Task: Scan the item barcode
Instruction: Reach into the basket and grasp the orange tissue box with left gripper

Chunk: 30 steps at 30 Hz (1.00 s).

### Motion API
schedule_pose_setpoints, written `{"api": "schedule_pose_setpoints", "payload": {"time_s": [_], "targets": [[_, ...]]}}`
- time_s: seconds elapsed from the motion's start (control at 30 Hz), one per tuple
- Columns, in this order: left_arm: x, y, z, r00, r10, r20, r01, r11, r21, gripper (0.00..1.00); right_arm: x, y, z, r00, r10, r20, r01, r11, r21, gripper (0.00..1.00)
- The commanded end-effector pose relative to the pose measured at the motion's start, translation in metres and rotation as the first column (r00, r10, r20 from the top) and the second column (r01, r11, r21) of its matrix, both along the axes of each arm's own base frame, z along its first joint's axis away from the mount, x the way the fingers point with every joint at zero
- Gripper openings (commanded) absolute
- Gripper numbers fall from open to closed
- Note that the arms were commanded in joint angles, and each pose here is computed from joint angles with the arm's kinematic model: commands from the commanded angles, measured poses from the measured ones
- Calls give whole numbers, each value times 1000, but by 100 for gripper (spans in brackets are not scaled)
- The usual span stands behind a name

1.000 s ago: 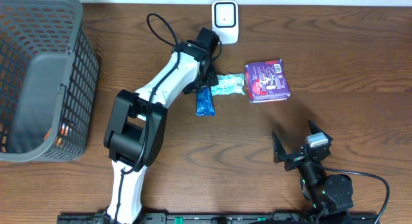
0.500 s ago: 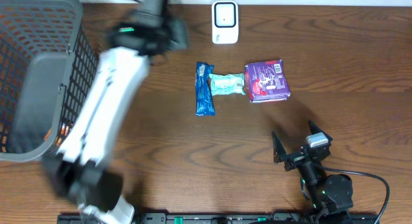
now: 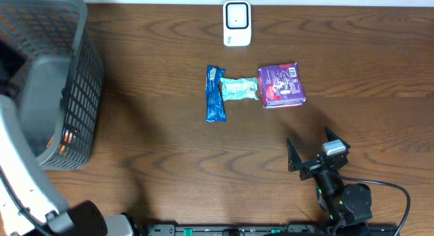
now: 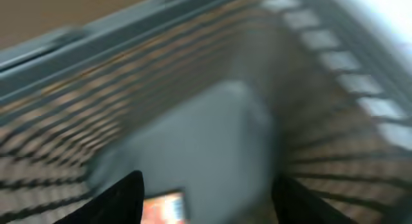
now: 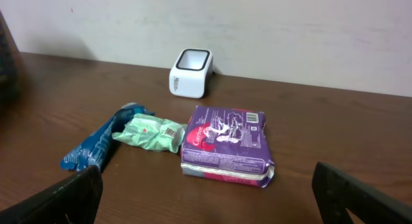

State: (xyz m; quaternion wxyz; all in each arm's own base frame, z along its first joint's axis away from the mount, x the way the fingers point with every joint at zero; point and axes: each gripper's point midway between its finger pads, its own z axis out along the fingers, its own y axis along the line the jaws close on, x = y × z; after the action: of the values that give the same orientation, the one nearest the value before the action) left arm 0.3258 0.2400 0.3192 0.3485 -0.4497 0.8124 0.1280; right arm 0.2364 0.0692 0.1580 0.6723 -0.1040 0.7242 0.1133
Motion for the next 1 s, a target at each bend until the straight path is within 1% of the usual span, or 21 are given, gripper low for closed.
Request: {"api": "schedule_pose_setpoints", "payload": {"time_s": [0.0,0.07,0.1,0.17,0.33,0.4,0.5,0.63,0.83,0.97], "targets": [[-23,25,-38,989,74,-126,-81,996,-49,64,0,-2,0,1000,-8,-4,8,1000,13,99],[-28,25,-63,980,66,-188,-89,990,-113,64,0,-2,0,1000,-8,-4,8,1000,13,99],[-27,19,-85,972,38,-232,-80,981,-176,64,0,-2,0,1000,-8,-4,8,1000,13,99],[-26,9,-107,960,0,-279,-71,967,-245,64,0,-2,0,1000,-8,-4,8,1000,13,99],[-33,-4,-157,910,-53,-411,-96,937,-334,64,0,-2,0,1000,-8,-4,8,1000,13,99],[-38,-8,-172,892,-69,-448,-111,925,-363,64,0,-2,0,1000,-8,-4,8,1000,13,99],[-43,-21,-201,865,-116,-487,-130,888,-442,64,0,-2,0,1000,-8,-4,8,1000,13,99],[-52,-29,-230,830,-143,-540,-162,863,-478,64,0,-2,0,1000,-8,-4,8,1000,13,99],[-53,-29,-254,829,-51,-557,-269,836,-478,63,0,-2,0,1000,-8,-4,8,1000,13,99],[-49,-32,-262,831,-57,-554,-260,840,-476,63,0,-2,0,1000,-8,-4,8,1000,13,99]]}}
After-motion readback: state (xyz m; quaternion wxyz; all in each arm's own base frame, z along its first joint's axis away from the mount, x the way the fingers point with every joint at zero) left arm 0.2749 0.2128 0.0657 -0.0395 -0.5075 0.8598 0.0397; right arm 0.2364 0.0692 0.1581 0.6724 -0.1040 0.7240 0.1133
